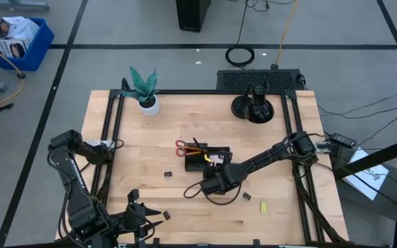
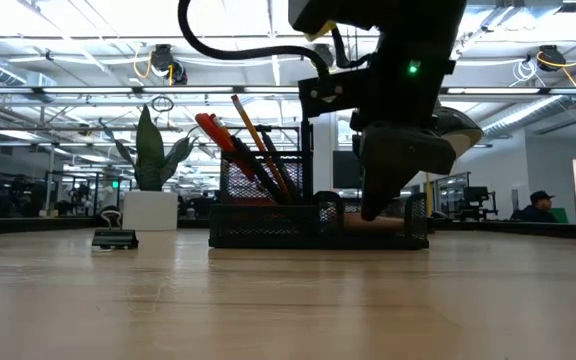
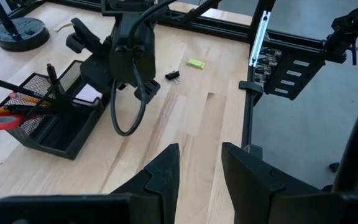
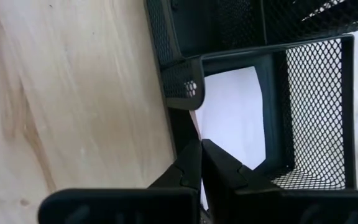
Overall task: Pick and place office supplies into organizer
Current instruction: Put the pink sticky notes into the desk organizer
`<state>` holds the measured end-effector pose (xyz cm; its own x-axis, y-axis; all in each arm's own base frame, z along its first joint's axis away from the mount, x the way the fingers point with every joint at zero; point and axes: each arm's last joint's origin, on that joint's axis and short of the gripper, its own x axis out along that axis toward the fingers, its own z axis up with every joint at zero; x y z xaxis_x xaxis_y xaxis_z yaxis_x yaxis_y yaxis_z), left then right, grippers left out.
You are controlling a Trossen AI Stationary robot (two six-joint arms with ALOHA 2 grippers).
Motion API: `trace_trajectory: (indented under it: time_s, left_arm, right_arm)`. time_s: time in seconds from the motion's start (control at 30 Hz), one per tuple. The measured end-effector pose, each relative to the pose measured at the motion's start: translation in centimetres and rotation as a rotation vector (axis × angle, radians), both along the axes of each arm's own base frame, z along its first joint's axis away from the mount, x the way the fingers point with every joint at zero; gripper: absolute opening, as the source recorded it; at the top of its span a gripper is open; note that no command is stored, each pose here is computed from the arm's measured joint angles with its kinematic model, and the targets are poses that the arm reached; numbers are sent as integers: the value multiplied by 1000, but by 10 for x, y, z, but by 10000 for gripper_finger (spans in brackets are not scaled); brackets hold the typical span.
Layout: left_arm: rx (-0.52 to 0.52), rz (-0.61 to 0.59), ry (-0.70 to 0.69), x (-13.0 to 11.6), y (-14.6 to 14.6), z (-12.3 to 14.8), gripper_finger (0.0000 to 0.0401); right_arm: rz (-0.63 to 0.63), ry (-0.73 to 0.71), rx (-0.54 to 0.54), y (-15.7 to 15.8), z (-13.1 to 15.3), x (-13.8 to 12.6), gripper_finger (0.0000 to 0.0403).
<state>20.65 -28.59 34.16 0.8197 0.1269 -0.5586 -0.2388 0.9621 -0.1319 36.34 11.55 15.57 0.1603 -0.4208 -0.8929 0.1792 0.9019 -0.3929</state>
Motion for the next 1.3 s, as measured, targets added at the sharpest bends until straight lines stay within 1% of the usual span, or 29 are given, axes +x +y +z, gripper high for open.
trace_trajectory:
  time_s: [0.2, 0.4, 0.53, 0.77, 1.07, 1.3]
  left_arm:
    - [-1, 0, 0, 0, 0, 0, 124]
    - [1, -1, 0, 0, 0, 0, 124]
    - [10, -8, 2, 0, 0, 0, 124]
    - [12, -10, 2, 0, 0, 0, 124]
    - [11, -9, 2, 0, 0, 0, 124]
    - [11, -10, 3, 0, 0, 0, 124]
  right_arm:
    - [-7, 3, 25, -2, -1, 1, 0]
    - [-17, 6, 53, -3, -13, -4, 0]
    - [-15, -9, 27, -3, -14, -4, 0]
    - [18, -25, 34, -2, -14, -1, 0]
    - [18, -24, 36, -5, -14, 1, 0]
    - [33, -19, 42, -5, -14, 1, 15]
